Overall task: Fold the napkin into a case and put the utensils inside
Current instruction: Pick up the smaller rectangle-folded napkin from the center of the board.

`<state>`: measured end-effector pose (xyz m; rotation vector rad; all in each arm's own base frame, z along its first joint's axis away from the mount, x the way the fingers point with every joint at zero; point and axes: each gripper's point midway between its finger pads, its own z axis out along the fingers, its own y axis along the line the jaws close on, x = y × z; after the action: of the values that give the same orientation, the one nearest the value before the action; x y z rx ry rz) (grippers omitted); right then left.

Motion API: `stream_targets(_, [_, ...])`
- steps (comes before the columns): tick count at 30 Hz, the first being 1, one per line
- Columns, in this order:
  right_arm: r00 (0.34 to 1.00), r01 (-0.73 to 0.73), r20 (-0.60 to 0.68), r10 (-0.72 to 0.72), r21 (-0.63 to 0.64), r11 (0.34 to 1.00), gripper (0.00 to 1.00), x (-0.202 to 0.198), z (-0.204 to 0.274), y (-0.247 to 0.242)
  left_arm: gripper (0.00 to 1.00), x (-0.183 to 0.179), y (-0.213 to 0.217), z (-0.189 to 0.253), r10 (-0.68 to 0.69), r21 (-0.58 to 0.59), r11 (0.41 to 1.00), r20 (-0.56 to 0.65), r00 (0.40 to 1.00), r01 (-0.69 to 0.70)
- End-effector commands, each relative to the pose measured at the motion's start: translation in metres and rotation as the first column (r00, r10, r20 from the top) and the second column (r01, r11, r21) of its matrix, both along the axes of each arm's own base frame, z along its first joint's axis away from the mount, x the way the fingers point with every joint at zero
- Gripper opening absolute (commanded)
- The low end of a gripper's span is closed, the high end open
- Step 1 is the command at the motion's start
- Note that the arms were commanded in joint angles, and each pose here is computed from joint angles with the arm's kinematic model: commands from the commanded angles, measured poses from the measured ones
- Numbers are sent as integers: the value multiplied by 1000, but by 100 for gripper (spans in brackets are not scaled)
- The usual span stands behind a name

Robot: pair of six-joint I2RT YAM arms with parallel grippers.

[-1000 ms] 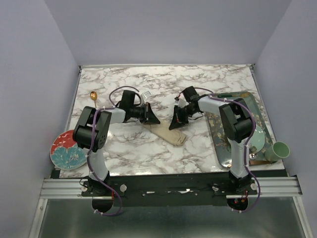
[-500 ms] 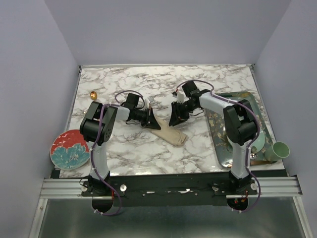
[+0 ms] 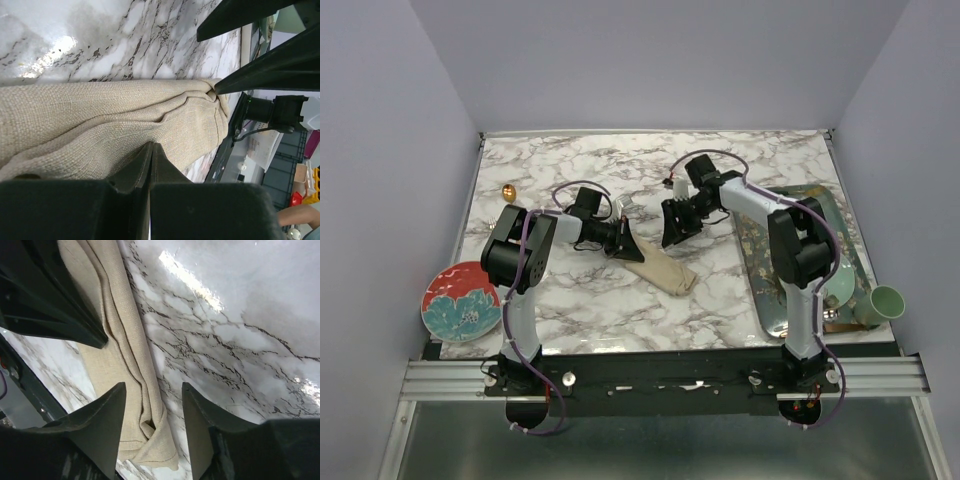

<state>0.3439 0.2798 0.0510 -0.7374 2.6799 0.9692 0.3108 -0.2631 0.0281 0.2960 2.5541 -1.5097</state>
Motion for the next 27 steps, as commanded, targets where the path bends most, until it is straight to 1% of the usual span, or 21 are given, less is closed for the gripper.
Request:
stream_targets(1, [996, -75, -43, 75, -10, 997, 62, -12, -13, -3, 7, -10, 11, -24, 6, 102, 995, -21, 1000, -4])
stream_targets(6, [989, -123, -74, 124, 18, 992, 63, -27, -18, 2, 7, -8, 11, -25, 6, 104, 995, -19, 1000, -4])
stream_targets(11, [982, -149, -109, 151, 29, 988, 59, -36, -28, 6, 7, -7, 11, -27, 11, 107, 994, -24, 1000, -9])
stream_targets(17, [979, -148, -135, 152, 41, 988, 52, -35, -34, 13, 7, -6, 10, -27, 13, 104, 994, -24, 1000, -11])
stream_targets(21, [978, -153, -136, 156, 33, 988, 42, -35, -38, 11, 7, -3, 10, -28, 17, 106, 994, -20, 1000, -15])
stream_targets(24, [979, -159, -128, 161, 31, 987, 36, -34, -39, 11, 7, -2, 9, -28, 23, 106, 994, -18, 1000, -21])
stream_targets(27, [979, -159, -127, 161, 27, 987, 34, -34, -40, 11, 7, 0, 9, -29, 31, 104, 994, -20, 999, -29])
